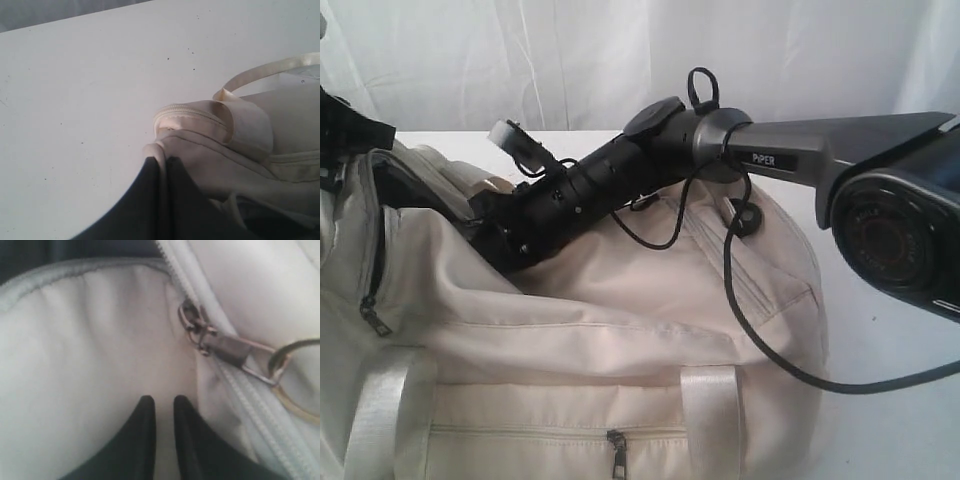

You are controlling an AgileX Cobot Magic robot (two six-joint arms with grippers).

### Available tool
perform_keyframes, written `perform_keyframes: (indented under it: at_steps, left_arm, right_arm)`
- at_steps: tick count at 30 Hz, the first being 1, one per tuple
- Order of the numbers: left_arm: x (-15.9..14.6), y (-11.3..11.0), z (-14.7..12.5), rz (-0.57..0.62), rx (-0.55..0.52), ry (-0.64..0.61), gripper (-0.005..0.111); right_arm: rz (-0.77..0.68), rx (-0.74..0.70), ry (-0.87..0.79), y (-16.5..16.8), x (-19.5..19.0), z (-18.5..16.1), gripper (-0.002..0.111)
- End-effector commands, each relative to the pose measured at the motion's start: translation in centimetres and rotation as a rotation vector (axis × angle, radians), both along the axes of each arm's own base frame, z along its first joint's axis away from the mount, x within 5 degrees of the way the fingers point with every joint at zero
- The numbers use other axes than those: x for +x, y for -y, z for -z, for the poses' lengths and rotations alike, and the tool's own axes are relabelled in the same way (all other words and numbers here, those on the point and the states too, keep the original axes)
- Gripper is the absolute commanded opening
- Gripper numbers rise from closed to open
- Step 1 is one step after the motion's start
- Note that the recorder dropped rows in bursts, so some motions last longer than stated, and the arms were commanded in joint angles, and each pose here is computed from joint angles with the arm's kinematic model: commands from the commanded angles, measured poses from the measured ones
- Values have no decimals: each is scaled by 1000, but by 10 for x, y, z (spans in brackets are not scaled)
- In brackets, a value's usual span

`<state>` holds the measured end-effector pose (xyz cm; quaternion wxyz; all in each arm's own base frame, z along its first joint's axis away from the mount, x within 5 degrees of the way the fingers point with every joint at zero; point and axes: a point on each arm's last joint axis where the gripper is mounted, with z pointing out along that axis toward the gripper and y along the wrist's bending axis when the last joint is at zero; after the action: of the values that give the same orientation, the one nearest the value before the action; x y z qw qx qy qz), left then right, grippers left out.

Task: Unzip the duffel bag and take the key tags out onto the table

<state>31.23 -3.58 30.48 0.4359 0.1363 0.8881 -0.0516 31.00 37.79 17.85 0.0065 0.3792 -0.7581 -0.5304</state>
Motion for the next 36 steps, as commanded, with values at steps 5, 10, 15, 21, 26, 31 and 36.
perform_keyframes:
  at_steps: [5,10,15,21,26,31,36]
  left_arm:
    - [2,-5,-12,-37,-4,89,0]
    - [1,-4,-11,-32,-5,76,0]
    - [1,-4,-11,-31,-5,74,0]
    - [1,-4,-11,-31,-5,74,0]
    - [1,-4,-11,-31,-5,74,0]
    - [2,-4,-11,-34,-5,81,0]
    - [2,-5,-12,-35,-4,83,0]
  right_arm:
    - [184,363,-119,21,33,-52,16]
    - [303,347,-52,37,53,-60,35]
    - [340,217,21,46,63,-47,68]
    - [308,5,81,54,63,-26,68]
    - [302,2,73,53,62,-24,68]
    - [279,9,65,48,57,-24,68]
    - [241,10,64,36,48,-16,68]
